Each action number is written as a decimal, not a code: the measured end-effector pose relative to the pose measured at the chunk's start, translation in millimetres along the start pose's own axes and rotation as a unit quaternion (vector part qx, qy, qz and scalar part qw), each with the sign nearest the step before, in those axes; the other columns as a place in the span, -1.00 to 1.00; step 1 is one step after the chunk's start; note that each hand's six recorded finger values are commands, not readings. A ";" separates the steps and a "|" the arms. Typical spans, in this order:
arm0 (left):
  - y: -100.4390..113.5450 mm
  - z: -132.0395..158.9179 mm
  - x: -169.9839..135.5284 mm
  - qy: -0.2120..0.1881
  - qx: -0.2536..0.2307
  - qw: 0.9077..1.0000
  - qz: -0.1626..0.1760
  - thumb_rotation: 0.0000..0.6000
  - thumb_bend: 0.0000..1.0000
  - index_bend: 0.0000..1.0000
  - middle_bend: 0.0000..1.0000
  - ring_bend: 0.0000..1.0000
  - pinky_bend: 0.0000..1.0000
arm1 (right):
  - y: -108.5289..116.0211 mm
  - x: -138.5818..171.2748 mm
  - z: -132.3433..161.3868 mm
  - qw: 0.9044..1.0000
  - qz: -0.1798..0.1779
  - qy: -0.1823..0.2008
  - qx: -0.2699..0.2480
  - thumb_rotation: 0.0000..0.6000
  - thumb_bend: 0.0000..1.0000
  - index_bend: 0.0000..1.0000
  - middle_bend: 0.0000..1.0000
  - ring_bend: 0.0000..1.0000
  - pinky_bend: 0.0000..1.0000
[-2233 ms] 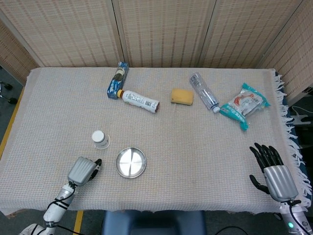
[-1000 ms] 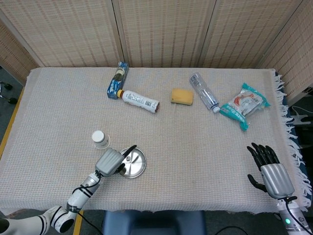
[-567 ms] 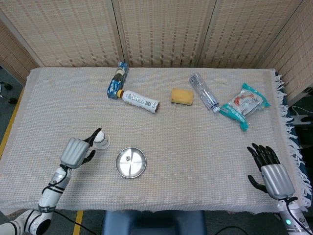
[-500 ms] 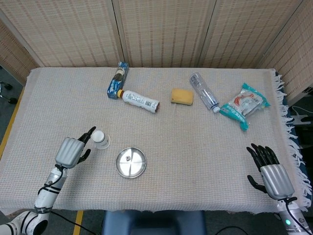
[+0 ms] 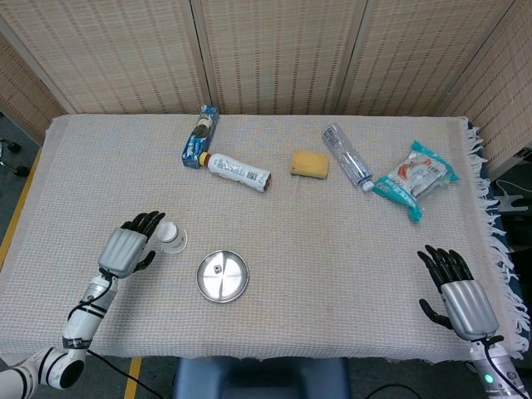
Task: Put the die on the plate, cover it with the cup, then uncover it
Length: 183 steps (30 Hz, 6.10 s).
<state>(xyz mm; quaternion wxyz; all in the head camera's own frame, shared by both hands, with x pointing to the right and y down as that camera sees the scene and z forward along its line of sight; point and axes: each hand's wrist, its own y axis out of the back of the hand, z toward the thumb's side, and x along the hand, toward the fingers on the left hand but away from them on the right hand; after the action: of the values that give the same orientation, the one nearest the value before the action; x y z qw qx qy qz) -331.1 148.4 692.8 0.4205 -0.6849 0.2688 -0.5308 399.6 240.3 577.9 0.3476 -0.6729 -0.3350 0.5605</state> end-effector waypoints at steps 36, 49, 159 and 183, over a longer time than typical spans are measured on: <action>-16.7 12.4 39.2 -0.029 0.009 0.999 -0.016 1.00 -0.27 -0.31 -0.27 -0.52 -0.16 | -3.6 -4.2 -9.5 0.999 0.025 -0.024 -0.003 1.00 -0.56 -1.00 -1.00 -1.00 -1.00; -9.6 9.7 33.7 -0.033 0.017 0.999 0.016 1.00 -0.23 -0.22 -0.15 -0.35 0.23 | -4.8 -3.4 -7.8 0.999 0.026 -0.022 -0.002 1.00 -0.56 -1.00 -1.00 -1.00 -1.00; -12.2 130.3 11.1 -0.142 0.103 0.984 0.021 1.00 -0.16 -0.15 0.05 -0.22 0.31 | -4.7 3.9 1.1 0.999 0.037 0.007 -0.018 1.00 -0.56 -1.00 -1.00 -1.00 -1.00; -13.1 124.8 -2.5 -0.138 0.059 0.988 -0.046 1.00 -0.11 -0.15 0.09 -0.18 0.33 | -6.9 4.3 1.9 0.999 0.042 0.007 -0.016 1.00 -0.56 -1.00 -1.00 -1.00 -1.00</action>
<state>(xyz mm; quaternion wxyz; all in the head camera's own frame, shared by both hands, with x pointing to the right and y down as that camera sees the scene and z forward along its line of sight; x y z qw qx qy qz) -213.9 193.2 692.6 0.4682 -0.7372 0.1453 -0.4649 398.0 247.8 581.2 0.3155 -0.6956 -0.3129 0.5645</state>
